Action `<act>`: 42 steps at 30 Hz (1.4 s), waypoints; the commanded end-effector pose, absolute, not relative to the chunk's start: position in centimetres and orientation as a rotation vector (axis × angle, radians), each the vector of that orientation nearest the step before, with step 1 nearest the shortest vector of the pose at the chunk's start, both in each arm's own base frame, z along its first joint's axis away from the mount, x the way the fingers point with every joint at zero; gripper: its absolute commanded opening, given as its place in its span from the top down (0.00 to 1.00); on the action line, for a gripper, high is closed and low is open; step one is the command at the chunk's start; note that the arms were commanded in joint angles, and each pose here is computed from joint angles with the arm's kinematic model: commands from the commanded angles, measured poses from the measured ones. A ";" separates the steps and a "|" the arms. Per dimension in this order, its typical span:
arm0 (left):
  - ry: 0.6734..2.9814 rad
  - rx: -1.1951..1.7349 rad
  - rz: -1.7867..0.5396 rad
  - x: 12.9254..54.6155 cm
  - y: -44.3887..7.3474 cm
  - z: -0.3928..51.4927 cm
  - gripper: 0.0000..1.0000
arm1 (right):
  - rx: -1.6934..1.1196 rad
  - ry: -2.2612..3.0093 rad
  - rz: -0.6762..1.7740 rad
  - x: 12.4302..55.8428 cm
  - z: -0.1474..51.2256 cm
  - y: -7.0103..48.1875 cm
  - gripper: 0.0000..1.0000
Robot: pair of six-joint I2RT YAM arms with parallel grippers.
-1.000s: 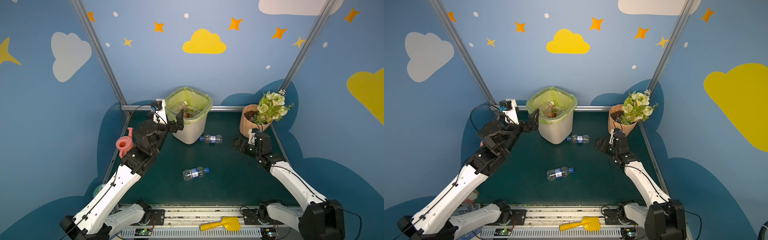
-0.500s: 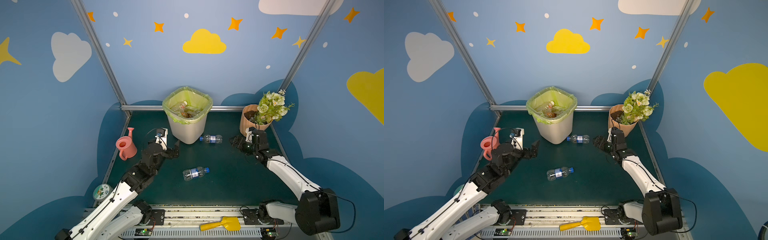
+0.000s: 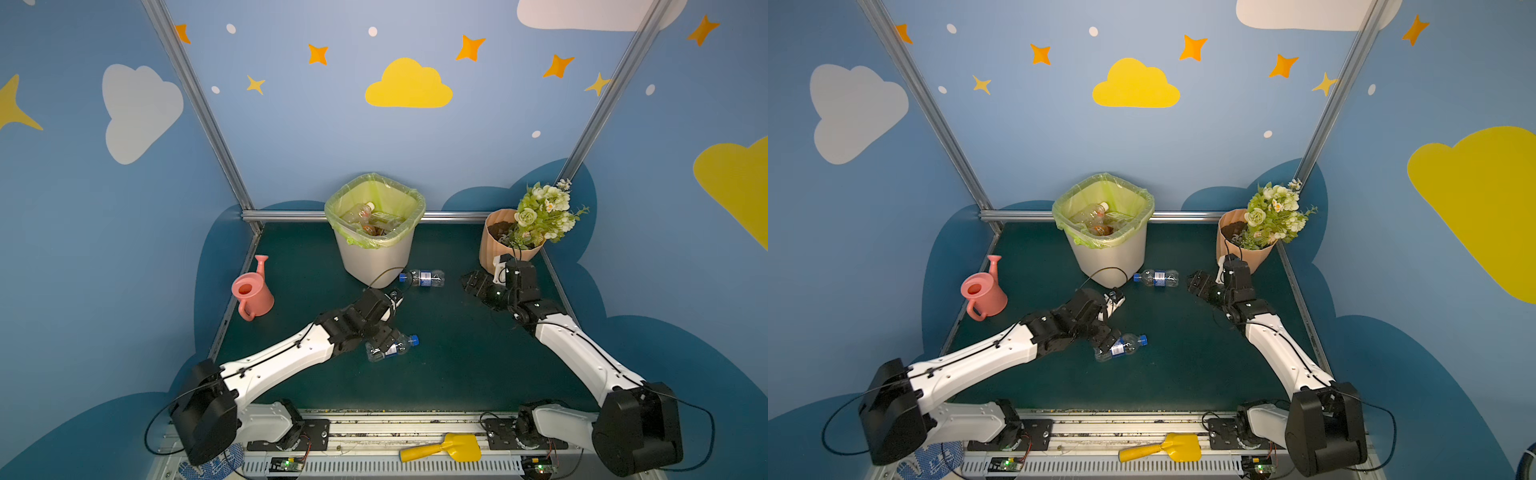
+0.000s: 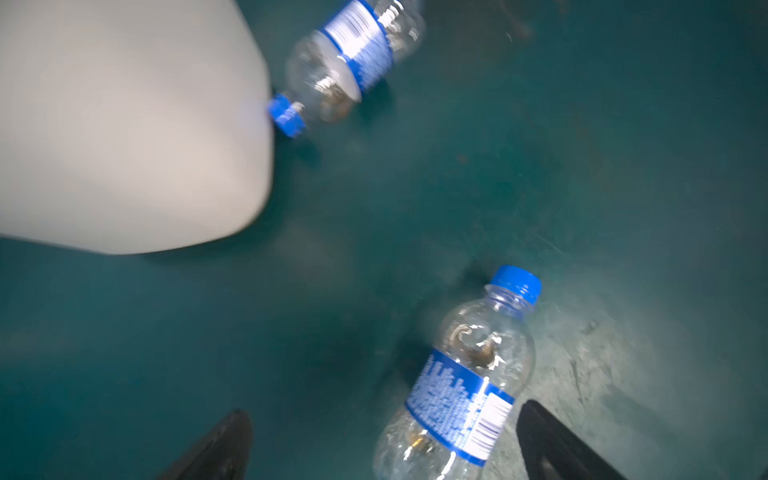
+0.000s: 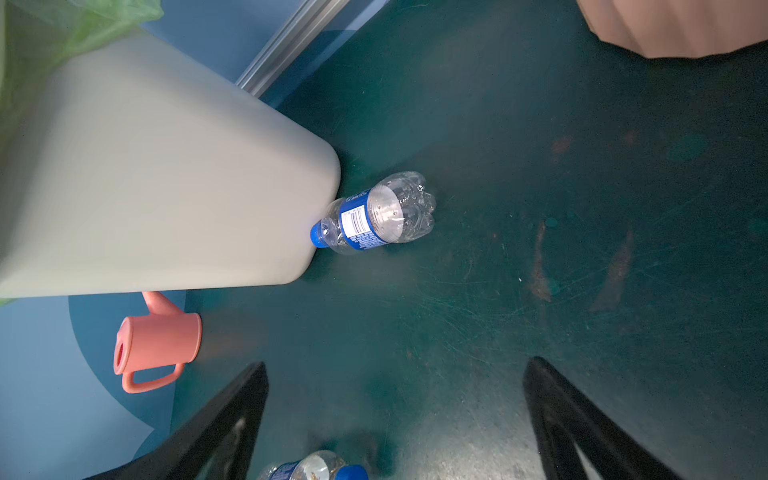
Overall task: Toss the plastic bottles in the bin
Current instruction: 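Move the left gripper back down onto the blue-capped bottle, then close the left gripper on the blue-capped bottle and lift it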
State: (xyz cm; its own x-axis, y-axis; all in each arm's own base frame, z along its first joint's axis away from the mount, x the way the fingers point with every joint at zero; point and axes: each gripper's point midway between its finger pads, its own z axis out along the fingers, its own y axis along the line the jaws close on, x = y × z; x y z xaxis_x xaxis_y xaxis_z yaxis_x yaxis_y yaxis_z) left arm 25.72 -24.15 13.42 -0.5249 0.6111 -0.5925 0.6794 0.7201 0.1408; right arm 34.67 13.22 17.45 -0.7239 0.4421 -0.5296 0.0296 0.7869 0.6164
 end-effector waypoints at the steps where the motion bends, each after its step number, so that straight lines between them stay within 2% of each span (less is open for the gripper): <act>1: 2.376 1.137 -0.114 23.9 -24.2 11.6 0.02 | 0.373 2.272 0.737 34.3 17.3 12.4 0.06; 11: 2.515 1.332 -0.074 22.7 -25.0 6.9 0.06 | 0.373 2.279 0.731 34.1 16.9 12.3 0.06; 18: 2.591 1.418 -0.054 22.2 -25.2 4.1 0.15 | 0.376 2.281 0.710 33.9 16.8 11.9 0.06; 20: 2.604 1.422 -0.054 22.2 -25.2 3.5 0.18 | 0.378 2.283 0.702 33.7 16.7 11.8 0.06; 24: 2.610 1.411 -0.046 22.4 -25.3 3.3 0.33 | 0.382 2.281 0.695 33.6 16.7 11.6 0.06; 27: 2.584 1.370 -0.077 22.7 -25.7 4.3 0.40 | 0.384 2.276 0.693 33.6 16.7 11.5 0.06; 29: 2.545 1.326 -0.118 23.0 -26.2 5.6 0.44 | 0.386 2.277 0.696 33.5 16.7 11.5 0.06; 34: 2.364 1.142 -0.233 24.5 -27.5 12.0 0.47 | 0.386 2.278 0.703 33.5 16.5 11.6 0.06; 42: 1.783 0.653 -0.378 27.3 -25.2 30.9 0.49 | 0.386 2.274 0.723 33.5 16.5 11.8 0.06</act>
State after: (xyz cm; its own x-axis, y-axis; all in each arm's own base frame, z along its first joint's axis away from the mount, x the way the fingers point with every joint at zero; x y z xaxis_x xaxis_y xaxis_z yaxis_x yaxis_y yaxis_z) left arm 25.83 -26.08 24.67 -0.3405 0.4280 -0.8372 0.6853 0.7226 0.0906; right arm 33.63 11.84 16.26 -0.7101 0.4579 -0.5349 0.0711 0.8024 0.5925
